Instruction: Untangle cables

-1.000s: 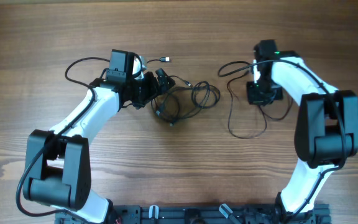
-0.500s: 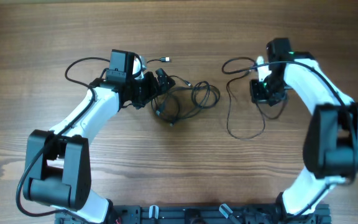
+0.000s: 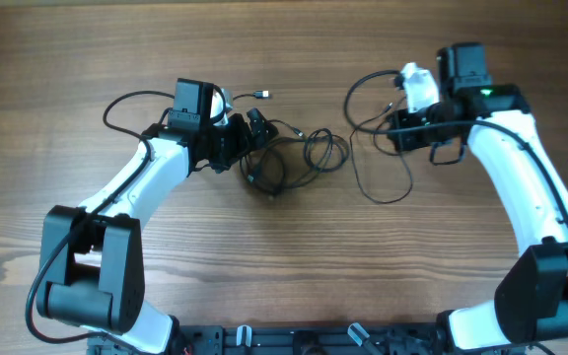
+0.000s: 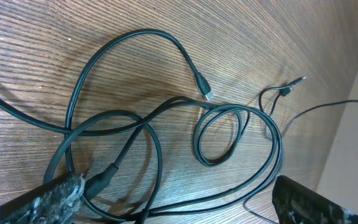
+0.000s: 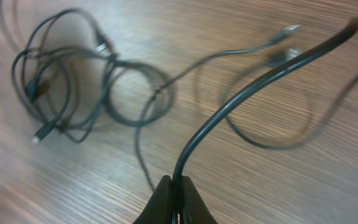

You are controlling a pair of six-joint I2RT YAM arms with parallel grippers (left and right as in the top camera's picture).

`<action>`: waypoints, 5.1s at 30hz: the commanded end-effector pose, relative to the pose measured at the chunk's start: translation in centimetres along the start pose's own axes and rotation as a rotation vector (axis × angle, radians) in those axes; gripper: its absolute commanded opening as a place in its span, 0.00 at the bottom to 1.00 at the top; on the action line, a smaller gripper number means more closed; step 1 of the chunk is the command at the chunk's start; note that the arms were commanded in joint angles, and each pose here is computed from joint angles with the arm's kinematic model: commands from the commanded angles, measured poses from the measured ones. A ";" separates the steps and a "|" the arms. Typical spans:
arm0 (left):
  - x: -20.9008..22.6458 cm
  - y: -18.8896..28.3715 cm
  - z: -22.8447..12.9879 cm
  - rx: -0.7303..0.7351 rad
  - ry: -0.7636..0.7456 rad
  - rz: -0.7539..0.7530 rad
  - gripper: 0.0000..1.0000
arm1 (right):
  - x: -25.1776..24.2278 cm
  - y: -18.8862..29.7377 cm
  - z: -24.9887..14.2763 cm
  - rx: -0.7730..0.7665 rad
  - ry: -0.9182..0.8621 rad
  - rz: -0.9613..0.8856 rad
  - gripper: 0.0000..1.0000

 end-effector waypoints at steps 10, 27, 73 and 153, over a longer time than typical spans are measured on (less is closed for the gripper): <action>0.0 -0.2 0.1 0.001 -0.022 0.002 1.00 | 4.6 -3.7 -1.7 0.092 0.271 -0.055 0.49; 0.0 -0.2 0.1 0.001 -0.022 0.002 1.00 | 0.5 -12.6 -3.2 0.239 0.259 -0.298 1.00; 0.0 -0.2 0.1 0.001 -0.022 0.002 1.00 | -8.1 14.0 4.0 -0.493 -0.114 -0.401 0.04; 0.0 -0.2 0.1 0.001 -0.022 0.002 1.00 | -7.8 -7.4 -0.6 0.147 -0.121 -0.272 1.00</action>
Point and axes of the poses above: each gripper's point midway between its finger pads, its own y axis back along the fingers, its own x axis along the line the jaws close on, z = x × y, the point moved 2 cm from there along y, back along the fingers, and after that the axes turned 10 degrees about -y, right-handed, at the moved point
